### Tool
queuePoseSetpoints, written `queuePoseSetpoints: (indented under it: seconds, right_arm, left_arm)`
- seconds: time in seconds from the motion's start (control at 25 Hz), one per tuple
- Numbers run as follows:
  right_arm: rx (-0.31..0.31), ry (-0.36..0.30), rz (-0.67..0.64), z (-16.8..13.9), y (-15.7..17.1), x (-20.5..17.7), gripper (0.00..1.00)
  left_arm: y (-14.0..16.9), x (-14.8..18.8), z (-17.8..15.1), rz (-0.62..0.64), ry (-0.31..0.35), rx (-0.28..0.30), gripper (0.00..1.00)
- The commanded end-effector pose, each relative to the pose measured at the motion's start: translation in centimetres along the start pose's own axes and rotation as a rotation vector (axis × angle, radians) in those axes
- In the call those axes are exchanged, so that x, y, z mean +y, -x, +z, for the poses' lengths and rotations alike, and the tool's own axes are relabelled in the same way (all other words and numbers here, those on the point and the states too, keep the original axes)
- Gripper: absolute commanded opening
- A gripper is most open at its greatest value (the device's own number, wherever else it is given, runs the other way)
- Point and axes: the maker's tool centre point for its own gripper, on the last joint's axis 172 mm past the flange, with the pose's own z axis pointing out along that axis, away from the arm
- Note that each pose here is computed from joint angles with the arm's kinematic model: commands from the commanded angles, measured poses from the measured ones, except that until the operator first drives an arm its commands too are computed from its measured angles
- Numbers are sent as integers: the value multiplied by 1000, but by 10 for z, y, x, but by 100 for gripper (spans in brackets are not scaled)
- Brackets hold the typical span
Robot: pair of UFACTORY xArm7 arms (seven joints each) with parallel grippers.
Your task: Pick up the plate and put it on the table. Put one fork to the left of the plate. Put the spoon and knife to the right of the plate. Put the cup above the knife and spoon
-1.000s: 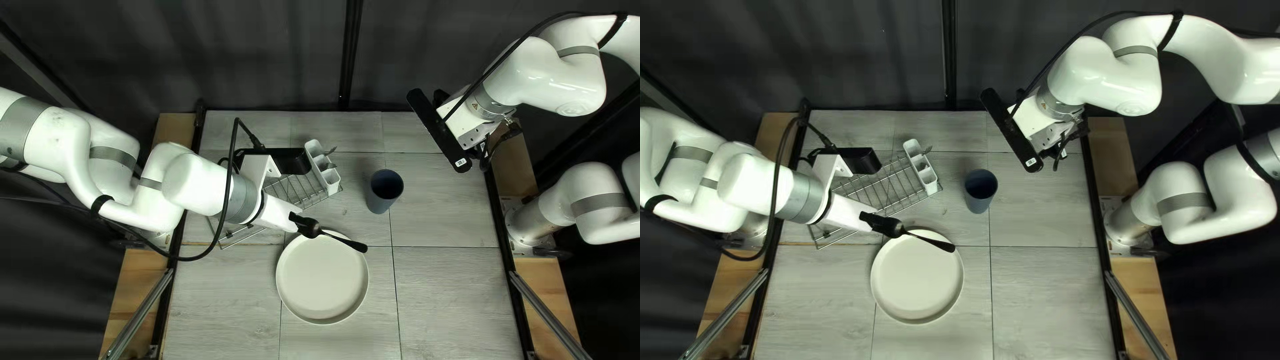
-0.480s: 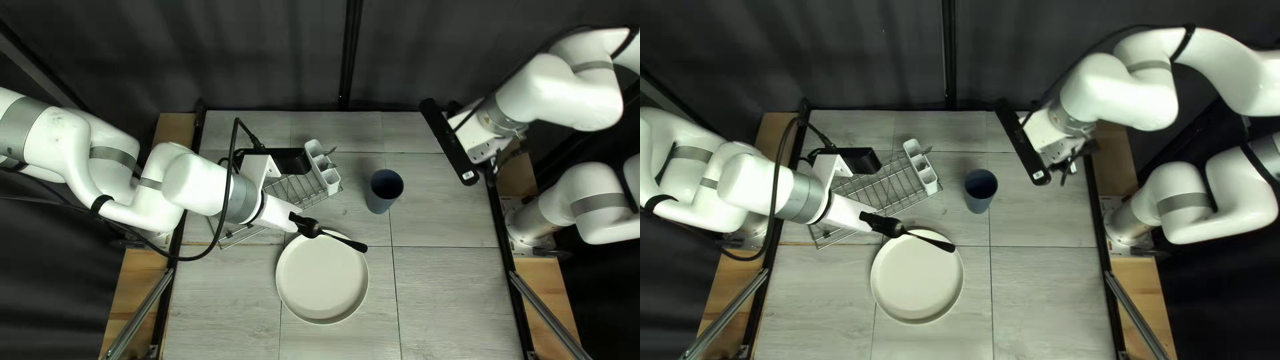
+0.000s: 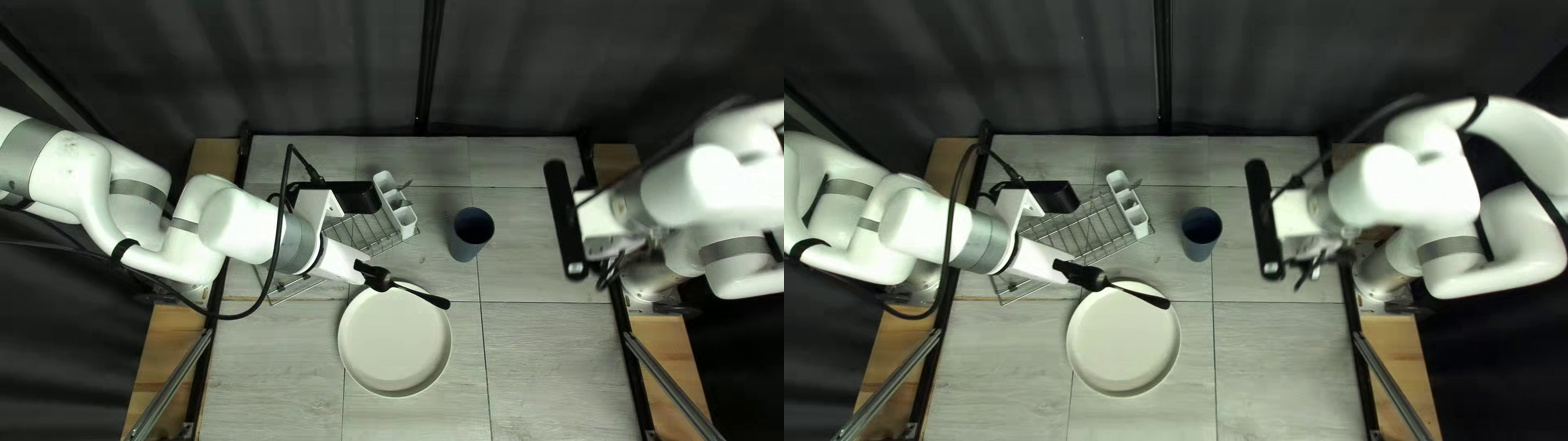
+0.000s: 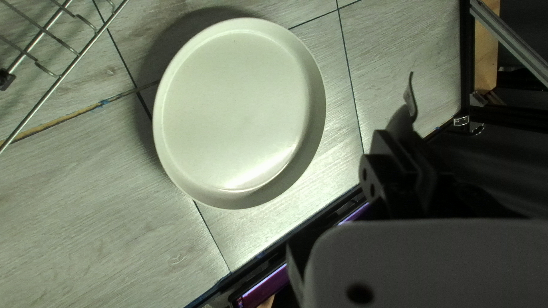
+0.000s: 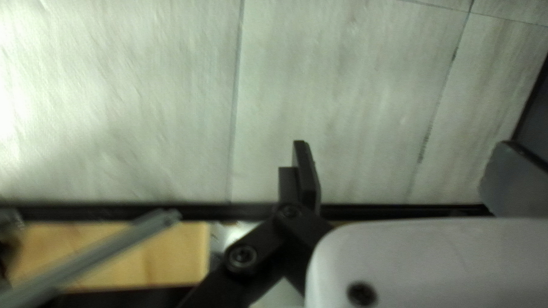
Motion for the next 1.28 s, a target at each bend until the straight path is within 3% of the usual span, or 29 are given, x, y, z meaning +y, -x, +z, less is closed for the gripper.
queuePoseSetpoints:
  seconds: [0.04, 0.56, 0.92, 1.28]
  right_arm:
    - [32, 93, 64, 6, -43, -24, 100]
    - [147, 196, 191, 23, -127, -69, 100]
    - [232, 188, 313, 42, -169, -86, 100]
    - [271, 137, 337, 66, -189, -85, 100]
  left_arm:
    - [0, 0, 0, 0, 0, 0, 0]
    - [0, 0, 0, 0, 0, 0, 0]
    - [0, 0, 0, 0, 0, 0, 0]
    - [0, 0, 0, 0, 0, 0, 0]
